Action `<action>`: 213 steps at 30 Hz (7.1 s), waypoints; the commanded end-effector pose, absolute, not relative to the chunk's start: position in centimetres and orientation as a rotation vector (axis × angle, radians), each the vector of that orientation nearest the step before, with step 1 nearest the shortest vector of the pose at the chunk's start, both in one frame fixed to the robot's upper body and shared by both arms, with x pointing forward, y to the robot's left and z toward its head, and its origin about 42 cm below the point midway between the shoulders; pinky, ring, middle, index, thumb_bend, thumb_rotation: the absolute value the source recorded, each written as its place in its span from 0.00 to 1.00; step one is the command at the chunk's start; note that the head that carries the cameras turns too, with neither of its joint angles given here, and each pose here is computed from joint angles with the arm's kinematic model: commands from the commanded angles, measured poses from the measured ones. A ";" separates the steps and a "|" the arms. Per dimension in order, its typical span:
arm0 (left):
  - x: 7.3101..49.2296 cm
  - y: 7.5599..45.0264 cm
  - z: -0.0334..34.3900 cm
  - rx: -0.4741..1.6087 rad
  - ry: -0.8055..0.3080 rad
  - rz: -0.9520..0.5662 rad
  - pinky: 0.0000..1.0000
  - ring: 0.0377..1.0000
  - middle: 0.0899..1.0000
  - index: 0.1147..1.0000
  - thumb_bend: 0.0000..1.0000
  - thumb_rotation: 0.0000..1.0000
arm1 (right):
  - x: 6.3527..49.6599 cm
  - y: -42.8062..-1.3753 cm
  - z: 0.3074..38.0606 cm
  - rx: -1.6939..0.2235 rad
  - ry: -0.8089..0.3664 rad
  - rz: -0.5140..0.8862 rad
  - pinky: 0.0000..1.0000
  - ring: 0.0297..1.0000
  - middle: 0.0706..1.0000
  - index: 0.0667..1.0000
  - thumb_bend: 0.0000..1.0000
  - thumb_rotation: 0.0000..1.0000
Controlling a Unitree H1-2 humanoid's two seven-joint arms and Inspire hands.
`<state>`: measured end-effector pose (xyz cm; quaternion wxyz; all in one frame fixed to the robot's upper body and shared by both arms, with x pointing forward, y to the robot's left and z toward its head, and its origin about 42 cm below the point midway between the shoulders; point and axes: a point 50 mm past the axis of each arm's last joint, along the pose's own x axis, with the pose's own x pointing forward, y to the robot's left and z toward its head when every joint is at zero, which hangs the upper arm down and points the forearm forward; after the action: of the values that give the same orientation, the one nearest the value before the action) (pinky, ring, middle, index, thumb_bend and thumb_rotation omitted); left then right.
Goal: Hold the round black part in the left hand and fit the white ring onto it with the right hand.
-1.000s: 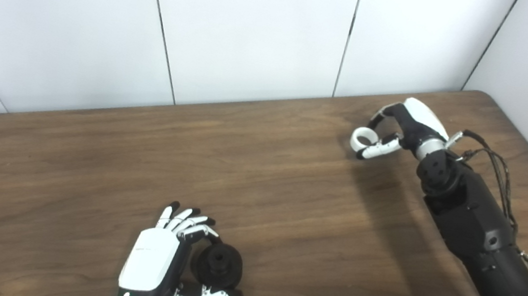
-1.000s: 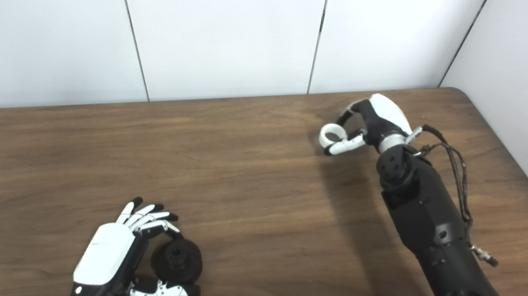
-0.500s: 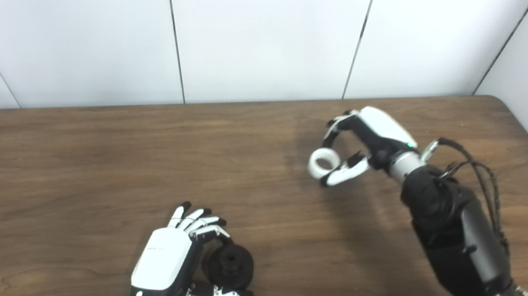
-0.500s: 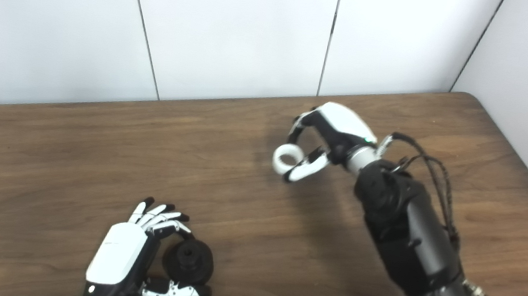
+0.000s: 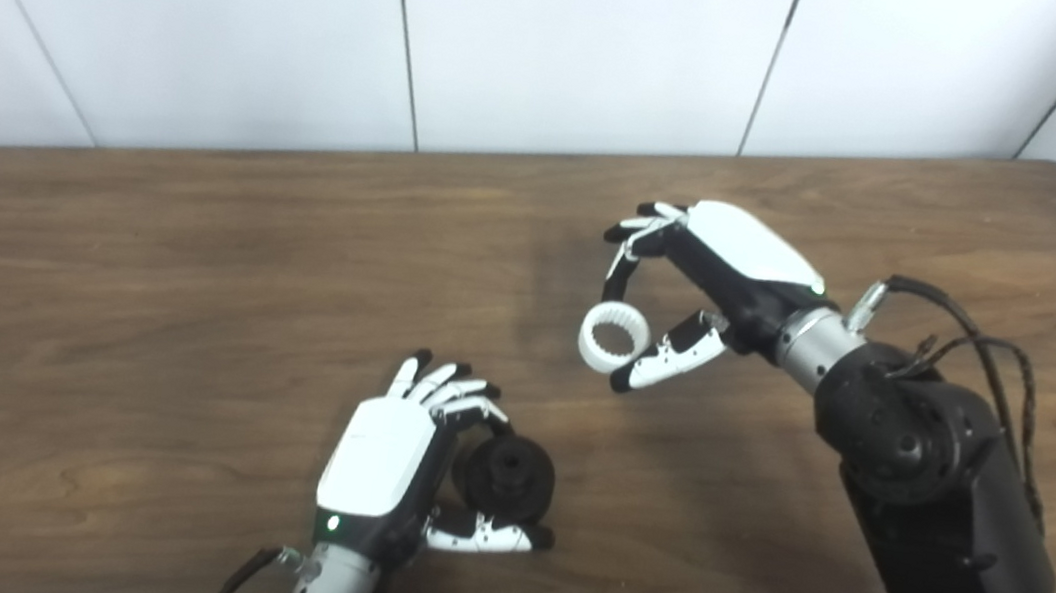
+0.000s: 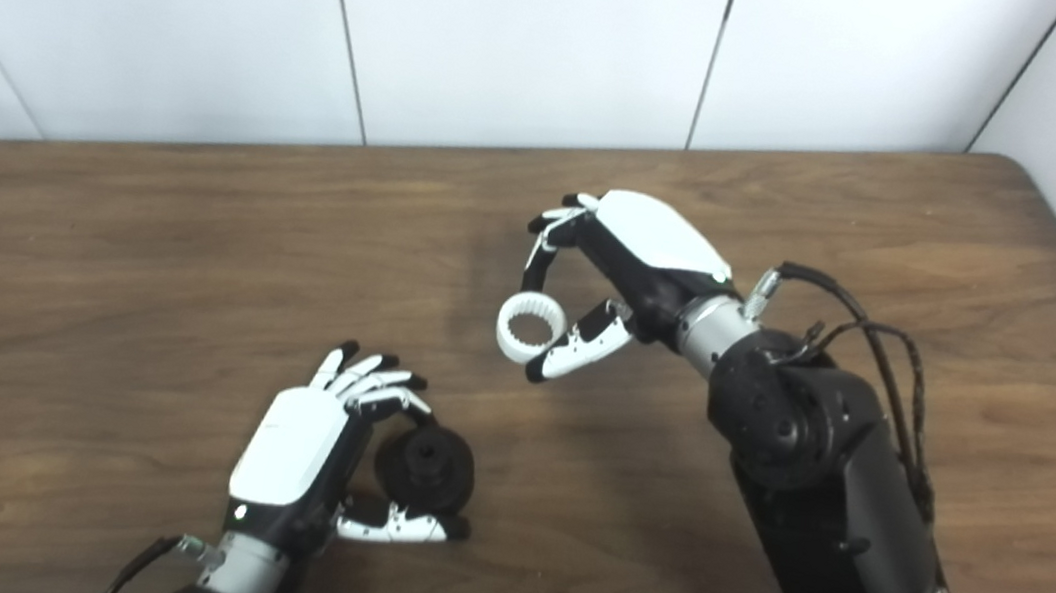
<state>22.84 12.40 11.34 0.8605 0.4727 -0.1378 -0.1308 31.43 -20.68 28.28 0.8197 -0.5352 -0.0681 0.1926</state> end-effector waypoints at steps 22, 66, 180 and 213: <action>23.0 11.3 12.6 1.016 -0.295 -0.288 1.00 0.90 0.77 0.42 0.52 0.05 | 28.4 -17.7 30.2 -1.086 -0.258 0.540 1.00 0.97 0.83 0.44 0.53 0.14; 23.1 11.1 12.5 1.014 -0.299 -0.284 1.00 0.90 0.77 0.42 0.52 0.05 | 27.5 -16.2 26.9 -1.082 -0.194 0.632 1.00 0.99 0.85 0.45 0.52 0.13; 23.0 11.0 12.9 1.019 -0.310 -0.286 1.00 0.90 0.76 0.42 0.52 0.05 | 27.8 -16.6 23.8 -1.094 -0.135 0.616 1.00 1.00 0.87 0.61 0.95 0.22; 23.5 11.9 12.6 1.022 -0.288 -0.262 1.00 0.89 0.76 0.42 0.52 0.06 | 28.4 -18.8 26.4 -1.102 -0.178 0.502 0.98 0.98 0.86 0.57 1.00 0.21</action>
<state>22.98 11.77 12.13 0.8554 0.4838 -0.1267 -0.1353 28.19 -18.60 24.22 0.8190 -0.5095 -0.0406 0.2607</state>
